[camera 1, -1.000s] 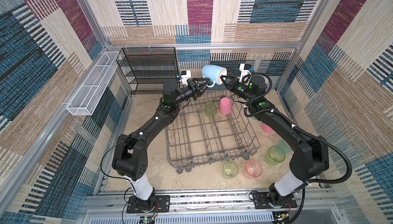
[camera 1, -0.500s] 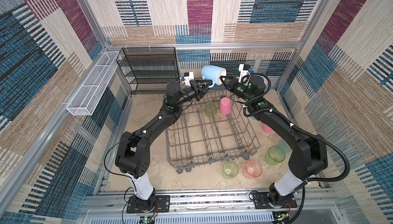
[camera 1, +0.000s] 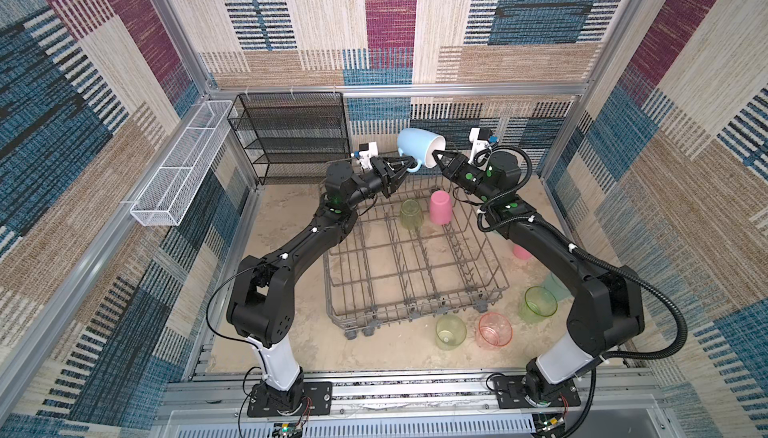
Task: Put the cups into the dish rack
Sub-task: 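Close the left gripper on the light blue mug handle beside the right gripper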
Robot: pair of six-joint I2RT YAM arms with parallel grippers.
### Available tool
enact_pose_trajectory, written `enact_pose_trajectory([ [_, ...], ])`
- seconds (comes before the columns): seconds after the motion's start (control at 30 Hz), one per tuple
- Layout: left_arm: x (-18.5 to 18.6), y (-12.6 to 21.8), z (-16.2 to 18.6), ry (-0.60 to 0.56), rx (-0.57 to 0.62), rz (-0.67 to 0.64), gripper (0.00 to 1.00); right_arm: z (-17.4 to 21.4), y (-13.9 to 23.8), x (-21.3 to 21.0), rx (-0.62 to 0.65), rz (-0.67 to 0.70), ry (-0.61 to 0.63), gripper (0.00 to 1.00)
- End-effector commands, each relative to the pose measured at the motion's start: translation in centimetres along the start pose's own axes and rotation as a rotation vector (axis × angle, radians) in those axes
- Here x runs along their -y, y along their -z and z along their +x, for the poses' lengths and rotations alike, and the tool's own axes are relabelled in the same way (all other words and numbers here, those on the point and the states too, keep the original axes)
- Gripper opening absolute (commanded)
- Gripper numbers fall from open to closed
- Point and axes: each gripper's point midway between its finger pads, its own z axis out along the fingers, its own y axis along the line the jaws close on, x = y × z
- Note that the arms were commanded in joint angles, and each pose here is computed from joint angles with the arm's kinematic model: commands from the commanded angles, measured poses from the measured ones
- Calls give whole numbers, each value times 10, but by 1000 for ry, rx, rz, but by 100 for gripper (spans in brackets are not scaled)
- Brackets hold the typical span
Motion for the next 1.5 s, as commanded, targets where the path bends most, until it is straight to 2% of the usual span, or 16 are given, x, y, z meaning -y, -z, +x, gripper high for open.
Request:
enact_pose_trajectory([
  [0.0, 12, 0, -5, -18, 31, 38, 21, -13, 5, -28, 51, -95, 68, 0],
  [0.23, 14, 0, -5, -27, 28, 36, 9, -11, 5, -27, 54, -87, 86, 0],
  [0.57, 12, 0, -4, -61, 25, 22, 2, -6, 5, -25, 59, -74, 111, 1],
  [0.83, 18, 0, -3, -112, 21, 17, 0, -5, 6, -23, 64, -67, 109, 26],
  [1.07, 20, 0, -3, -145, 16, 9, 0, -5, 6, -20, 63, -52, 106, 43],
  [1.47, 16, 2, -6, -215, 35, -50, 0, 3, 5, -11, 32, -20, 105, 63],
])
